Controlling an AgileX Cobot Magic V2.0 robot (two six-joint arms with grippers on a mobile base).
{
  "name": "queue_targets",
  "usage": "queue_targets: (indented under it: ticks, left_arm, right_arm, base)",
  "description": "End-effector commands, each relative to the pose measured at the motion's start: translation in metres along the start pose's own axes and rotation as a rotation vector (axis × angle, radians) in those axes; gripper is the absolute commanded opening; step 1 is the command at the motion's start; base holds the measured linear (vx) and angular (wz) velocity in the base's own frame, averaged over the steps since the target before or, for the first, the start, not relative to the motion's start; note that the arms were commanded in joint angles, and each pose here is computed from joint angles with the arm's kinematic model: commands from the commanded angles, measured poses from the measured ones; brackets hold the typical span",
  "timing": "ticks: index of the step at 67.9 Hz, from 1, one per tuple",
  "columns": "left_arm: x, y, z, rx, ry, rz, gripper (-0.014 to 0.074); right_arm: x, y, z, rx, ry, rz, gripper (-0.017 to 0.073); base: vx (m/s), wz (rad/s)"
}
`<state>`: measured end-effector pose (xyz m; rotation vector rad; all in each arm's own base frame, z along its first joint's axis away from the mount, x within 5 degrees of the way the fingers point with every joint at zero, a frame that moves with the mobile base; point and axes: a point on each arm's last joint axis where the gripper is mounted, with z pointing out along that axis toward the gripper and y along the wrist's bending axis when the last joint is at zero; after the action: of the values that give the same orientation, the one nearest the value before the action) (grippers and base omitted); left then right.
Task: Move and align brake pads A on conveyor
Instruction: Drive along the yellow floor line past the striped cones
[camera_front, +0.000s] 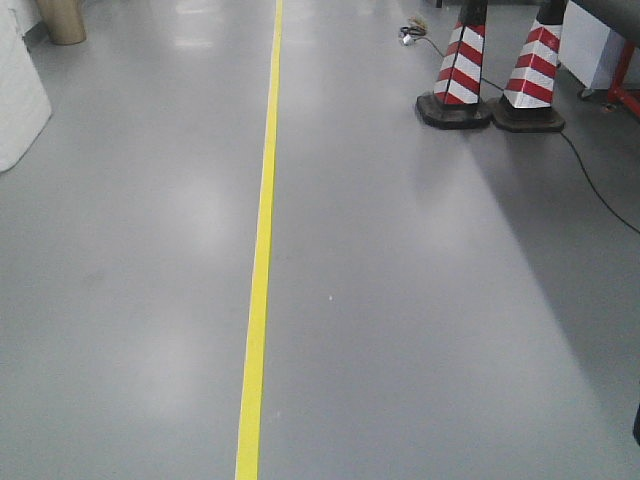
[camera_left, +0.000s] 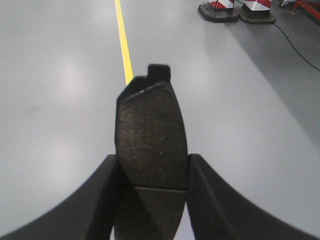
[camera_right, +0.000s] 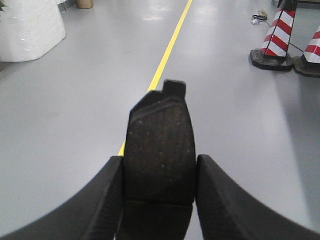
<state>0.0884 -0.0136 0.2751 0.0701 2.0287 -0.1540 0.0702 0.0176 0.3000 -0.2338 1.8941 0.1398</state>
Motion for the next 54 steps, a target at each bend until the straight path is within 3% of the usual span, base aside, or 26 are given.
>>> queue_targets:
  ticks: [1, 54]
  left_arm:
    - [-0.0168, -0.0015, -0.0040, 0.011, -0.118, -0.005, -0.0006]
    - [-0.0167, -0.0015, -0.0040, 0.011, -0.118, -0.005, -0.0006]
  right_arm:
    - [-0.0176, -0.0020, -0.0045, 0.023, -0.120, -0.004, -0.0008]
    - [-0.0176, -0.0020, -0.0045, 0.023, -0.120, -0.004, -0.0008]
  base:
    - [0.72, -0.08]
    - [0.74, -0.02]
